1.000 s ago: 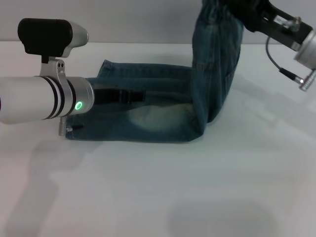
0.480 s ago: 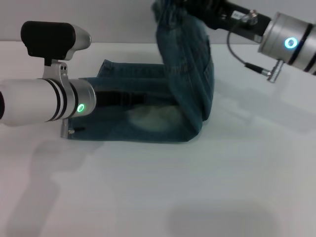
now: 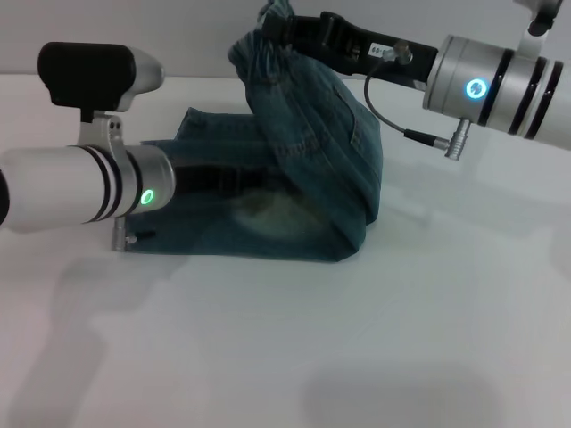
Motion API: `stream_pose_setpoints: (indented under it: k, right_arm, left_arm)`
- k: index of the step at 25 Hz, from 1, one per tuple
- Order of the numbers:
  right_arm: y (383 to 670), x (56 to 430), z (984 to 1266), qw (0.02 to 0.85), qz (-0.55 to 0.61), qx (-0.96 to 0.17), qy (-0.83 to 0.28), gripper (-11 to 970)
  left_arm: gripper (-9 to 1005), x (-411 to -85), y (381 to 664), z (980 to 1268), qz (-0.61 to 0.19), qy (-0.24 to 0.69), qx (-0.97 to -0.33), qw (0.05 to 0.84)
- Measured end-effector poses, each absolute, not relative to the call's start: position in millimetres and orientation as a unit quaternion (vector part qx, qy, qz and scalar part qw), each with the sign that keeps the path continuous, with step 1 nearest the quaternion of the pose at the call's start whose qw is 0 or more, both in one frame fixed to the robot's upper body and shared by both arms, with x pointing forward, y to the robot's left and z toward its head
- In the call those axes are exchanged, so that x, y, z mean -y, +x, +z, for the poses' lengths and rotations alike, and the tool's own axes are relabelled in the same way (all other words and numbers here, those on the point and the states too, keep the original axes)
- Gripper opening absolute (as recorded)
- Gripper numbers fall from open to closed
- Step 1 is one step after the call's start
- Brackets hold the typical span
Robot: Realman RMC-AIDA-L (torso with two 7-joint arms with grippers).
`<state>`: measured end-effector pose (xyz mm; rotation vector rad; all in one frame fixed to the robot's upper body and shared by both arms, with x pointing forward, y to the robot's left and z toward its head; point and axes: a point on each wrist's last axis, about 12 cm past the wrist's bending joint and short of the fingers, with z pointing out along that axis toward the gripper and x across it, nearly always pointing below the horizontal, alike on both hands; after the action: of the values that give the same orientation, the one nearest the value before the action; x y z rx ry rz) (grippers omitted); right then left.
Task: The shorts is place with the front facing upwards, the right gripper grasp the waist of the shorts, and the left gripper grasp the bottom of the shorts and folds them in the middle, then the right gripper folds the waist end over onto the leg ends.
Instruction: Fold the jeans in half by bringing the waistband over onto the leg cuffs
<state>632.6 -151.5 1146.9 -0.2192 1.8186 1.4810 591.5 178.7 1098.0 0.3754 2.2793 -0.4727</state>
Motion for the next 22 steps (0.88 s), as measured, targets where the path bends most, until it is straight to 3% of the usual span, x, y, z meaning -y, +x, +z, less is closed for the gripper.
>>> stream_pose_setpoints:
  k: [10,22]
  right_arm:
    - [633,149,1143,0.381,0.573,-0.721,-0.082,44]
    - [637,132,1152,0.374,0.573,-0.721,-0.105,44]
  left_arm:
    - [829,-201,590,1101,-0.175,0.118,-0.891,0.403]
    - [829,-177,582,1096,-0.193,0.146,-0.888,0.39]
